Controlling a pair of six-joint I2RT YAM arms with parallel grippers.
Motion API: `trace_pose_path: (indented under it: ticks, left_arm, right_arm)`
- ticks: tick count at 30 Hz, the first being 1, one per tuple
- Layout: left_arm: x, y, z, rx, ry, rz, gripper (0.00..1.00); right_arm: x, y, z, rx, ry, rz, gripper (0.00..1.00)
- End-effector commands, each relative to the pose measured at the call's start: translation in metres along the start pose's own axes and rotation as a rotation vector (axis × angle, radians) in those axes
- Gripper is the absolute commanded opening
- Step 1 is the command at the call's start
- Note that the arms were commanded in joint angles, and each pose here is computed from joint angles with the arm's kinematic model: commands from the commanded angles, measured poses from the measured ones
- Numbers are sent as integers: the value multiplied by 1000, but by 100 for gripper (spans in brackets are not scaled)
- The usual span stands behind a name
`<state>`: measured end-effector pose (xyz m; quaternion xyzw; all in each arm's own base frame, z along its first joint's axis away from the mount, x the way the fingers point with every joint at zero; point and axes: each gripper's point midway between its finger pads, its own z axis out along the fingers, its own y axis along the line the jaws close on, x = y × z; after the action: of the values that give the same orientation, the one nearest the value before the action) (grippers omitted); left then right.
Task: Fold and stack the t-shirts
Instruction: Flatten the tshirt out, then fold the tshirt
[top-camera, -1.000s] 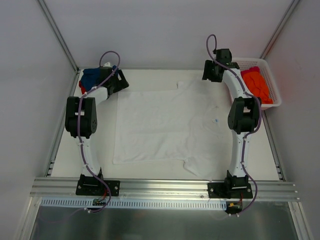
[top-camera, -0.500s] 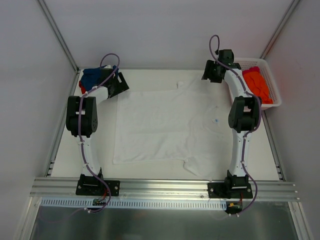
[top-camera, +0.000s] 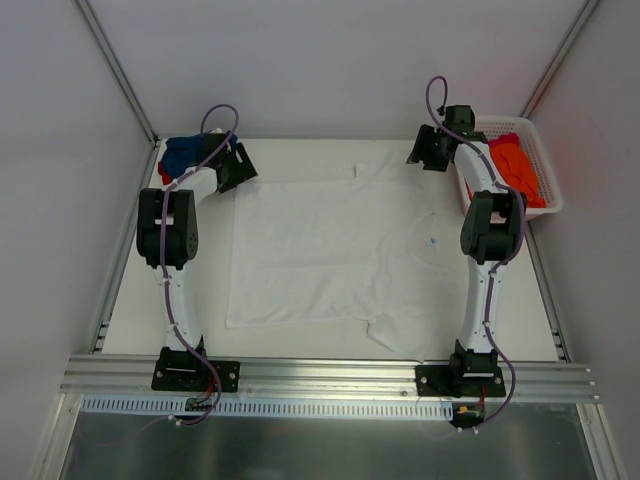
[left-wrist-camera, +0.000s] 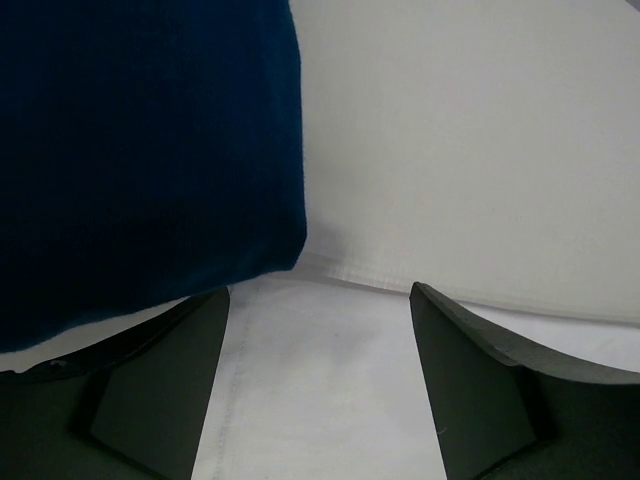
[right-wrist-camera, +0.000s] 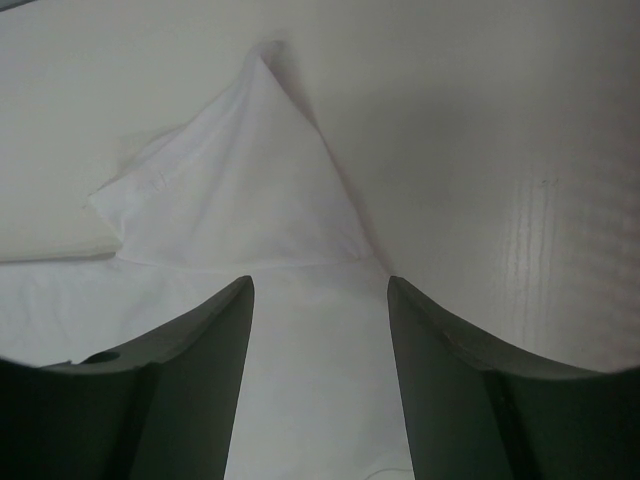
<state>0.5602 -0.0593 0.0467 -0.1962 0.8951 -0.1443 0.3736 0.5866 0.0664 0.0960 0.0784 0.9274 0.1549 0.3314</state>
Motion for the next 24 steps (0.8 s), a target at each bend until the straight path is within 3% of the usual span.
trace_pose_path:
  ticks: [1, 10, 14, 15, 16, 18, 19, 24]
  left_arm:
    - [-9, 4, -3, -25, 6, -31, 75]
    - [-10, 16, -8, -81, -6, -8, 77]
    - [-6, 15, -5, -76, 16, -11, 71]
    - [-7, 14, -4, -72, 18, -8, 67]
    - [-6, 13, -3, -68, 24, -8, 52]
    - [-5, 13, -2, -69, 34, -6, 43]
    - [-5, 13, -2, -70, 37, -7, 28]
    - [-5, 13, -1, -72, 41, -5, 14]
  right_arm:
    - [-31, 22, -39, -63, -93, 9, 59]
    - [-32, 27, -46, -87, -102, 27, 59]
    - [-33, 30, -48, -95, -107, 30, 59]
    - [-34, 30, -50, -97, -111, 30, 59]
    - [-34, 31, -50, -98, -111, 30, 59]
    - [-36, 32, -53, -102, -117, 32, 59]
    - [-36, 32, -52, -102, -117, 33, 59]
    - [-35, 32, -50, -104, -115, 35, 59]
